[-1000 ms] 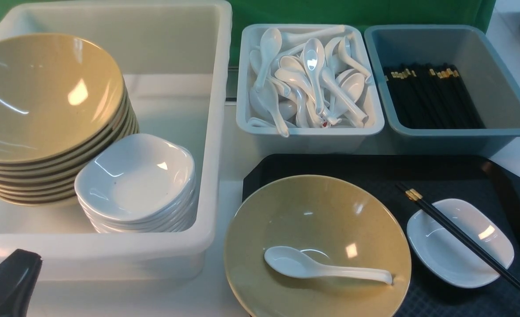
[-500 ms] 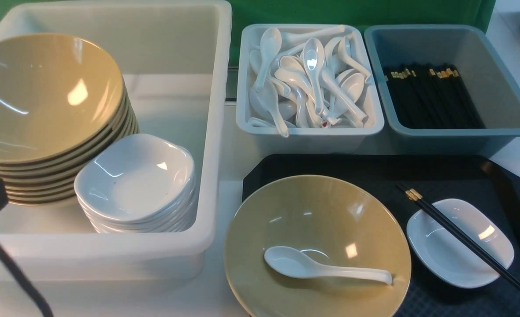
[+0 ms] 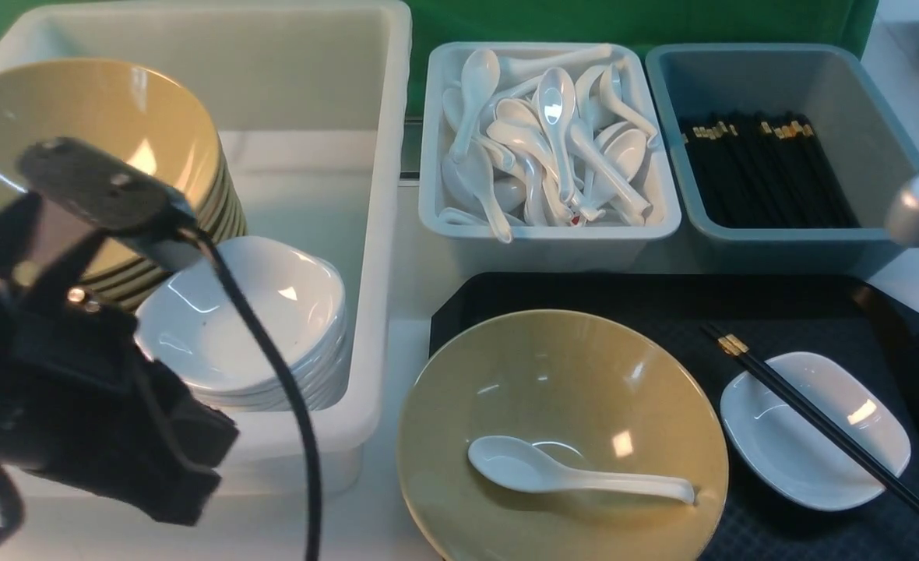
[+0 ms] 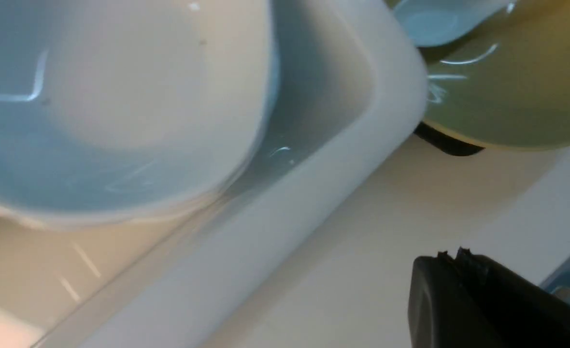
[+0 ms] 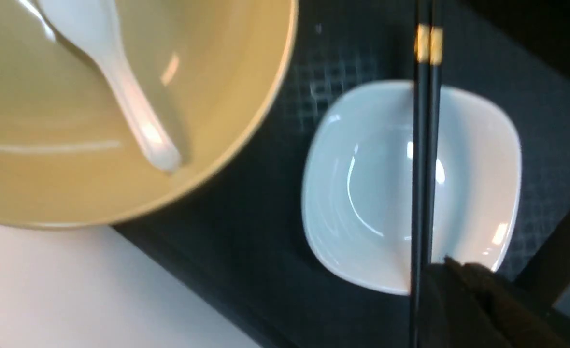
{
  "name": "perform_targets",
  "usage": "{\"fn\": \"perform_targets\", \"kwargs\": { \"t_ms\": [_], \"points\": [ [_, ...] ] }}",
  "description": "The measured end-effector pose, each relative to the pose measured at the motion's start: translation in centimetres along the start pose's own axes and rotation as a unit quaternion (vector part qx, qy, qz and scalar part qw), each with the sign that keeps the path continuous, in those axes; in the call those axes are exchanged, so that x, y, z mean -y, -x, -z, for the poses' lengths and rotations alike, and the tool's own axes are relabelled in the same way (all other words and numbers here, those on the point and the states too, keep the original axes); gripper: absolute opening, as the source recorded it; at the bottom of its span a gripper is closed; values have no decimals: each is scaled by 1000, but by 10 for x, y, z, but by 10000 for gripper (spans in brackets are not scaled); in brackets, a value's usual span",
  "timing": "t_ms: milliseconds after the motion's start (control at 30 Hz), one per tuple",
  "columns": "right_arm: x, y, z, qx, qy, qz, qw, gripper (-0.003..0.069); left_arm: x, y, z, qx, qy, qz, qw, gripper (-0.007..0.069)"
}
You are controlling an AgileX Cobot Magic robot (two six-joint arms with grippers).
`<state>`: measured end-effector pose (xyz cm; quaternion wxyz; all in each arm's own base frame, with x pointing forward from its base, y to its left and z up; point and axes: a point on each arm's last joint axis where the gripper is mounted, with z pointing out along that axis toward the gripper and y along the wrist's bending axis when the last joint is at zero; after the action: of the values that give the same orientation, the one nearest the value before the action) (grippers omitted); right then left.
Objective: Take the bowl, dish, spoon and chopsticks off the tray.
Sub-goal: Use the right arm to grab the chopsticks, then use the right arm to put the chopsticks into the small storage box on the right
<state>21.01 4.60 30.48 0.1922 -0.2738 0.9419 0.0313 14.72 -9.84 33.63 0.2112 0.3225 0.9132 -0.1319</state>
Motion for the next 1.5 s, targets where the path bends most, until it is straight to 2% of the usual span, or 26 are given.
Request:
{"fn": "perform_targets", "kwargs": {
  "t_ms": [33, 167, 233, 267, 300, 333, 400, 533, 633, 733, 800, 867, 1100, 1267, 1300, 1333, 1367, 1433, 1500],
  "points": [
    [1, 1, -4, -6, 0, 1, 1000, 59, 1, 1, -1, -1, -1, -2, 1000, -11],
    [8, 9, -34, -48, 6, 7, 999, 154, 13, 12, -17, -1, -21, -32, 999, -11],
    [13, 15, -54, -62, 6, 13, 998, 273, 21, 19, -26, 10, -38, -41, 998, -11],
    [14, 15, -56, -65, 6, 13, 998, 282, 23, 20, -27, 10, -40, -43, 998, -11],
    [17, 18, -66, -68, 1, 19, 997, 348, 27, 23, -31, 17, -50, -45, 998, -11],
    [20, 20, -73, -70, -4, 24, 997, 383, 29, 25, -33, 19, -56, -45, 997, -11],
    [24, 22, -85, -73, -13, 32, 997, 431, 35, 28, -38, 25, -66, -49, 996, -11],
    [30, 25, -109, -86, -16, 40, 995, 454, 41, 32, -43, 32, -75, -56, 995, -11],
    [32, 24, -131, -114, -4, 42, 993, 443, 45, 35, -46, 43, -77, -65, 994, -11],
    [32, 22, -146, -135, 5, 40, 990, 338, 45, 38, -46, 55, -75, -68, 993, -11],
    [32, 22, -146, -137, 6, 42, 990, 221, 44, 38, -46, 59, -74, -70, 993, -11],
    [33, 23, -144, -137, 7, 43, 990, 142, 44, 39, -46, 61, -74, -69, 993, -11],
    [35, 40, -106, -112, -7, 31, 993, 146, 44, 39, -46, 62, -73, -70, 993, -11],
    [44, 73, -63, -33, -44, 8, 998, 146, 44, 39, -46, 62, -73, -70, 993, -11],
    [53, 93, -48, 13, -61, -11, 998, 146, 44, 39, -46, 63, -73, -70, 993, -11],
    [54, 94, -46, 19, -63, -15, 998, 146, 44, 39, -46, 63, -73, -70, 993, -11],
    [67, 115, -34, 77, -87, -42, 992, 146, 44, 39, -46, 62, -73, -70, 993, -11],
    [76, 125, -32, 105, -100, -56, 988, 146, 45, 39, -46, 62, -74, -69, 993, -11],
    [100, 148, -36, 171, -125, -97, 973, 146, 46, 39, -46, 62, -81, -58, 993, -11]
  ]
}}
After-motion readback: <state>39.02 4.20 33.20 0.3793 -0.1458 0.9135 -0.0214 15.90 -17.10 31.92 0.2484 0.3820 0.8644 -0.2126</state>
